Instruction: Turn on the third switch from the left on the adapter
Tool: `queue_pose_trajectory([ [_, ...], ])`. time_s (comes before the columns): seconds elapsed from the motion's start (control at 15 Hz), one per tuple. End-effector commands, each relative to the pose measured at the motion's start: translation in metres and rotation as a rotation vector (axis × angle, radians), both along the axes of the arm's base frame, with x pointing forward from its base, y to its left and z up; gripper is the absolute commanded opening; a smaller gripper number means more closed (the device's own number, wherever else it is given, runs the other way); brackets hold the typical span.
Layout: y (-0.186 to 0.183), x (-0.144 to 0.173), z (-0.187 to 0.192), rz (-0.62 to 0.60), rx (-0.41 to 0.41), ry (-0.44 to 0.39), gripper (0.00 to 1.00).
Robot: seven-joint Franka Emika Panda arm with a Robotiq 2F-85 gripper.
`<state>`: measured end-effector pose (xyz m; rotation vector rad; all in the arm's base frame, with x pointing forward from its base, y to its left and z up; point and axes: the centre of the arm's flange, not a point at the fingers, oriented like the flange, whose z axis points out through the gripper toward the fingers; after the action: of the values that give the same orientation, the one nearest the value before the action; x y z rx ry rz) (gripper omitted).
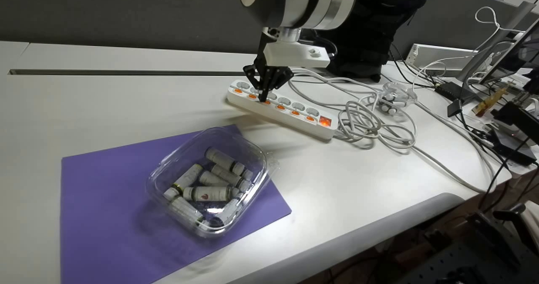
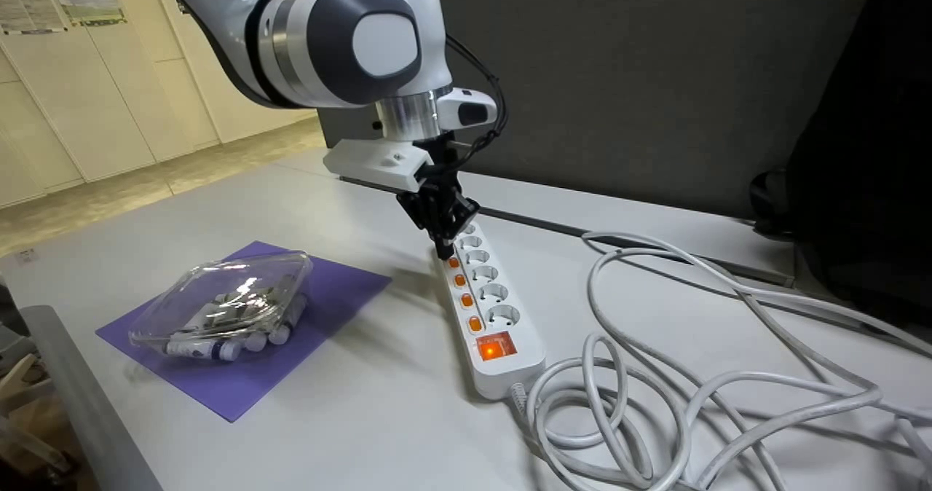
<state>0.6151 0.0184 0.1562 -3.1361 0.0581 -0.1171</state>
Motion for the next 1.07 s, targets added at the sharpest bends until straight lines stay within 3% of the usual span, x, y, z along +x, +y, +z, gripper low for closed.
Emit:
queue_pose_trajectory([
  [0.0,-0.002,0.003,0.005,0.001,0.016,0.001,0.0],
  [0.67,-0.012,0.009,0.007,-0.057,0.08,0.018,0.0],
  [1.0,-0.009,0.004,0.005,-0.053,0.057,0.01,0.0],
])
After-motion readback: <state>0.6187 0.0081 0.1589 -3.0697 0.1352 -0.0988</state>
